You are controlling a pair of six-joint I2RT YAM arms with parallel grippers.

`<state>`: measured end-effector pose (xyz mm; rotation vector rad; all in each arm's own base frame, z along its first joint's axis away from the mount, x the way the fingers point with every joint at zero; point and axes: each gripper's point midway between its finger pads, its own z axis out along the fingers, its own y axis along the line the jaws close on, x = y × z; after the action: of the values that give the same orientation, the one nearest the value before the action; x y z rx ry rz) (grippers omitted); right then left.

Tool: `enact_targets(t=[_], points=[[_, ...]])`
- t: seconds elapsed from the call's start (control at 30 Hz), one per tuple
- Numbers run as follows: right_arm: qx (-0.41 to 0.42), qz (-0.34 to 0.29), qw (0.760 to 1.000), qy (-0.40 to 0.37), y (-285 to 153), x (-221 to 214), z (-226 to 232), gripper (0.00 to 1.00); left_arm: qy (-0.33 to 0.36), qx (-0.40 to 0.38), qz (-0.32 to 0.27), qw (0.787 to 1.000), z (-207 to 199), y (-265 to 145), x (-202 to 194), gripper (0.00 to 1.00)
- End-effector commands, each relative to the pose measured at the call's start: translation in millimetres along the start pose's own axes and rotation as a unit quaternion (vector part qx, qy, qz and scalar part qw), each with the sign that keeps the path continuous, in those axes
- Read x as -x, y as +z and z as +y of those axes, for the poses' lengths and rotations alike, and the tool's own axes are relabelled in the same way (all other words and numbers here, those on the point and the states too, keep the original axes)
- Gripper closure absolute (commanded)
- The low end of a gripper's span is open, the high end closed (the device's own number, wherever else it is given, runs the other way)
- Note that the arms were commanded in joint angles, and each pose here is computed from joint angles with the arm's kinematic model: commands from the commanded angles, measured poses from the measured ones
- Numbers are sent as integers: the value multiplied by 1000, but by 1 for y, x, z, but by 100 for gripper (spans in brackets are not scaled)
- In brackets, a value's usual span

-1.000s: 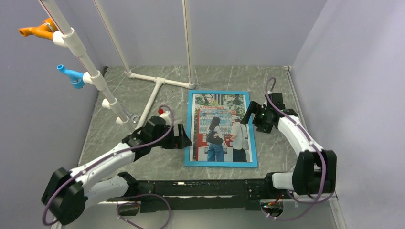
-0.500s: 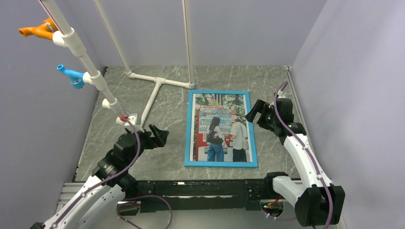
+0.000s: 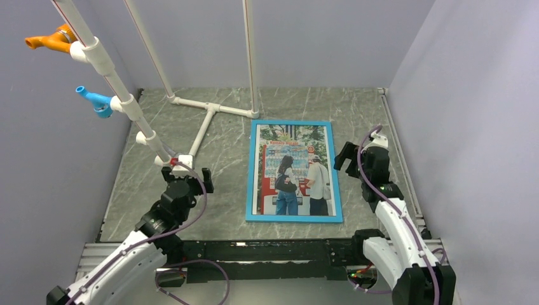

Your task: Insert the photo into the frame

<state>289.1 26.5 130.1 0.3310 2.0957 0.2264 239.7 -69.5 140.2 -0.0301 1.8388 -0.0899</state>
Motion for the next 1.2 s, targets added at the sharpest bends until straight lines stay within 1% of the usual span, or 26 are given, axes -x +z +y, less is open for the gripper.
enact_targets(t=[0.0,0.03,0.1,0.13,0.23,0.3,0.43,0.5,0.53,0.6,0.63,0.67,0.73,0.77,0.8,0.87,0.9,0.93,0.97,1.0,1.03,1.07,1.1,1.13,1.17], points=[[-24,-117,993,-16,4,35,-13,1,57,26,-106,992,5,22,38,1],[-29,-124,992,-15,7,30,-17,1,68,24,-109,991,5,29,34,1],[-32,-153,988,-11,9,31,-21,1,89,17,-97,991,3,40,34,1],[-36,-160,986,-12,11,24,-26,1,94,11,-108,990,1,45,40,1],[-46,-184,982,-15,11,29,-32,2,111,0,-103,989,4,61,46,2],[-60,-190,980,-28,13,32,-37,1,111,-4,-107,988,11,71,51,2],[-91,-201,973,-61,19,24,-54,2,99,23,-105,989,38,86,52,3],[-100,-210,970,-70,20,16,-60,2,96,33,-122,987,46,92,53,3],[-97,-227,967,-70,19,18,-61,1,92,31,-117,988,49,96,45,3],[-93,-231,966,-75,18,16,-61,1,89,26,-86,992,52,106,29,5],[-89,-247,962,-75,17,20,-59,1,90,34,-98,991,56,108,30,5],[-89,-251,961,-78,17,21,-60,1,88,31,-68,993,55,111,23,5],[-91,-249,961,-80,19,21,-60,1,82,33,-70,994,60,114,24,5],[-89,-250,961,-81,20,23,-59,1,82,28,-58,995,60,115,22,6],[-88,-247,961,-84,23,22,-58,1,87,27,-68,993,60,115,26,6],[-86,-249,961,-86,27,25,-57,2,103,52,-83,990,70,109,26,6],[-87,-250,960,-88,29,27,-57,1,116,73,-103,985,78,103,30,6],[-88,-252,960,-87,31,30,-56,1,112,93,-127,981,86,98,31,3],[-90,-254,959,-88,34,33,-56,1,96,103,-139,980,92,96,26,2],[-91,-254,959,-89,37,34,-56,1,97,98,-152,979,92,96,22,2],[-87,-255,959,-92,40,36,-54,1,108,98,-178,973,91,95,28,1],[-89,-250,960,-91,44,38,-55,1,113,98,-180,972,91,94,27,1],[-96,-234,963,-91,50,37,-57,2,104,91,-152,979,89,96,18,1],[-101,-227,964,-90,54,37,-58,3,101,86,-141,981,88,99,19,1],[-106,-217,966,-91,58,36,-59,1,105,85,-148,980,88,104,25,1]])
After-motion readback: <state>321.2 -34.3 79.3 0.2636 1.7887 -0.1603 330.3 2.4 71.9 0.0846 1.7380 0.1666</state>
